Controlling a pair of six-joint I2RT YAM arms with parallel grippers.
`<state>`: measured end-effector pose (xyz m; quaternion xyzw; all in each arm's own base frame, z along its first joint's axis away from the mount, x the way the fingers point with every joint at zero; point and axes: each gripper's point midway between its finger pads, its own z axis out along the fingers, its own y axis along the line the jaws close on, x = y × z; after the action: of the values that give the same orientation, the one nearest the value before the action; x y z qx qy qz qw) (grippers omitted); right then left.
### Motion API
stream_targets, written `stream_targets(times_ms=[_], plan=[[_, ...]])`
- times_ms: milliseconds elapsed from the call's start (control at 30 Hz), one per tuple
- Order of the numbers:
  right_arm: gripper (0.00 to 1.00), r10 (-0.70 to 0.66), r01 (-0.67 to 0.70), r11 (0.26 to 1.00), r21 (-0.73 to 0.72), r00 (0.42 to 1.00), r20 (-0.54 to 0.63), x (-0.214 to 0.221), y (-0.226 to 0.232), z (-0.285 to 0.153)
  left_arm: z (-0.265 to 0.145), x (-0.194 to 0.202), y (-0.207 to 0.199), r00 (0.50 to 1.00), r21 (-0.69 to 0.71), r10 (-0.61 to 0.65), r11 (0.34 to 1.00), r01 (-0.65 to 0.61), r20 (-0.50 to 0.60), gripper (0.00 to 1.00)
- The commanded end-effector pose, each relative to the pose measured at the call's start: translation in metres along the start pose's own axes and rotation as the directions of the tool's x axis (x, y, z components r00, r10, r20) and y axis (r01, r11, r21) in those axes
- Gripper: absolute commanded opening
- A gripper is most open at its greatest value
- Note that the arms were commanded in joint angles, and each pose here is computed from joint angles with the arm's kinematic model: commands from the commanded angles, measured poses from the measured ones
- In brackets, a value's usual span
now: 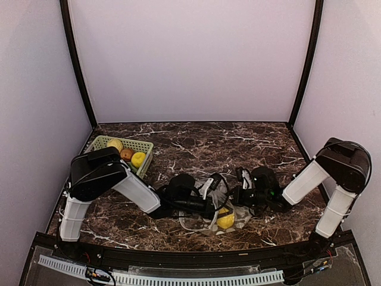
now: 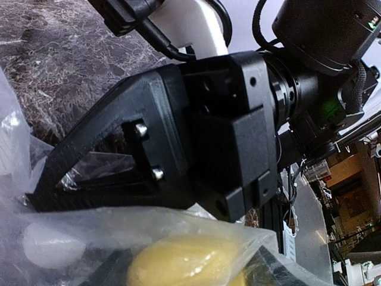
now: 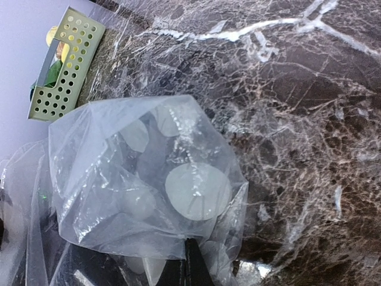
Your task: Open the zip-top bag and remove the fake food
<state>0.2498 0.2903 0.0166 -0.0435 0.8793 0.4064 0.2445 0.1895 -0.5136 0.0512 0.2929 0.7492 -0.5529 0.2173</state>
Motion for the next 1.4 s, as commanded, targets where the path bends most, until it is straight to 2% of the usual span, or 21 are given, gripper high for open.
stream_targets(times_ms=[0,133,200,433,600,733,833,967,1033,1133,1167,1200,1367], plan=[[0.0,0.021,-0.02,0.997,0.071,1.0,-0.011,0.01,-0.019,-0.005,-0.01,0.025,0.004,0.998,-0.011,-0.014,1.0,0.013,-0.054,0.57],[0.0,0.008,-0.009,0.998,0.069,1.0,0.011,-0.001,-0.019,-0.017,-0.026,0.027,0.008,0.999,-0.044,-0.014,0.999,0.011,-0.051,0.47],[0.0,0.002,-0.003,0.998,0.07,1.0,0.022,-0.005,-0.019,-0.024,-0.037,0.025,0.01,0.999,-0.061,-0.016,0.998,0.014,-0.033,0.45],[0.0,-0.011,0.007,0.997,0.078,0.999,0.045,-0.015,-0.023,-0.041,-0.078,0.001,0.02,0.999,-0.167,0.02,0.986,-0.014,0.038,0.44],[0.0,0.003,-0.008,0.995,0.094,0.998,0.06,-0.016,-0.034,-0.051,-0.12,-0.02,0.035,0.992,-0.303,0.048,0.953,-0.011,0.114,0.44],[0.0,0.004,-0.011,0.995,0.104,0.998,0.067,-0.018,-0.038,-0.057,-0.148,-0.03,0.039,0.988,-0.401,0.094,0.916,-0.036,0.126,0.44],[0.0,0.004,-0.012,0.994,0.108,0.998,0.07,-0.019,-0.041,-0.059,-0.162,-0.04,0.036,0.983,-0.441,0.126,0.896,-0.054,0.135,0.45],[0.0,-0.001,-0.007,0.994,0.107,0.997,0.072,-0.021,-0.041,-0.061,-0.197,-0.064,0.039,0.971,-0.493,0.13,0.87,-0.015,0.199,0.45],[0.0,-0.007,0.0,0.995,0.105,0.997,0.072,-0.022,-0.04,-0.061,-0.231,-0.089,0.042,0.951,-0.54,0.147,0.842,0.025,0.273,0.45],[0.0,-0.017,0.01,0.995,0.102,0.997,0.07,-0.023,-0.038,-0.061,-0.274,-0.105,0.053,0.941,-0.626,0.158,0.776,0.07,0.301,0.46],[0.0,-0.021,0.014,0.995,0.099,0.997,0.069,-0.023,-0.037,-0.061,-0.298,-0.117,0.058,0.924,-0.66,0.173,0.744,0.105,0.341,0.47],[0.0,-0.023,0.017,0.995,0.097,0.997,0.068,-0.023,-0.037,-0.061,-0.31,-0.117,0.064,0.927,-0.686,0.16,0.717,0.127,0.339,0.47],[0.0,-0.034,0.029,0.996,0.085,0.998,0.058,-0.023,-0.035,-0.059,-0.406,-0.128,0.102,0.874,-0.767,0.143,0.559,0.316,0.464,0.48]])
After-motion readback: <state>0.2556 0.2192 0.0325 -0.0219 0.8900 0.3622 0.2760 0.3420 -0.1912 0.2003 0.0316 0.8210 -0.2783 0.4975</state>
